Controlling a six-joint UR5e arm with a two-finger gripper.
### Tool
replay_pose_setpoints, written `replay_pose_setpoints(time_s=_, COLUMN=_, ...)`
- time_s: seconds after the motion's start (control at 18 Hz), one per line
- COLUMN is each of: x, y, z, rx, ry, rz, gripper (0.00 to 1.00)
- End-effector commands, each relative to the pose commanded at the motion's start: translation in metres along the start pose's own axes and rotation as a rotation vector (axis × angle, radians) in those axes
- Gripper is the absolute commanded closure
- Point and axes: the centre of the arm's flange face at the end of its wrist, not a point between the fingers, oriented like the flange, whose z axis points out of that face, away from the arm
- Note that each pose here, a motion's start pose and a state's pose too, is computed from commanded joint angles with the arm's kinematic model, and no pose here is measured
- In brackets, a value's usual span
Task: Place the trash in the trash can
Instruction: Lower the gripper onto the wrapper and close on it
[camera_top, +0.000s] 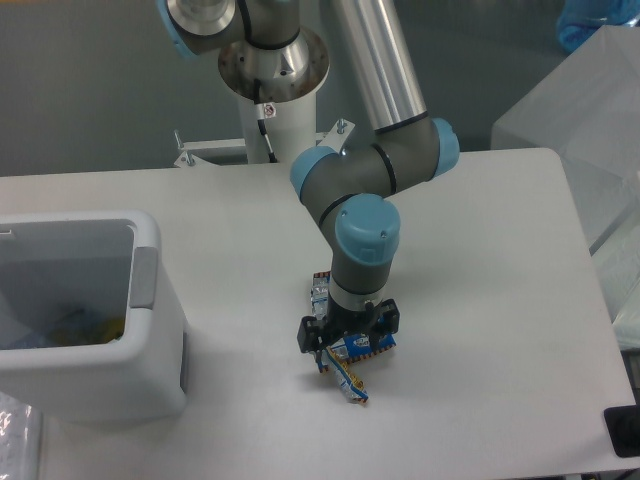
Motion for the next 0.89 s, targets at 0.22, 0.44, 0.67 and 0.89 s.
replay_pose_setpoints(time_s=0.22, x=0.007, y=0.002, z=0.007, rx=-0.014, ry=-0.007, rz=0.014, gripper=0.04)
replay_pose_setpoints(time_s=0.44, x=0.008, y=0.005, z=0.015, rx=-0.032, ry=-0.028, rz=0.02, gripper=0.32)
replay_pose_setpoints(time_s=0.67, x=0.008, y=0.005, z=0.017, rx=-0.035, ry=-0.029, rz=0.023, gripper=0.56)
replay_pose_setpoints(time_s=0.89, x=0.008, y=0.006, z=0.017, rx=-0.035, ry=-0.032, rz=0.026, gripper=0.87)
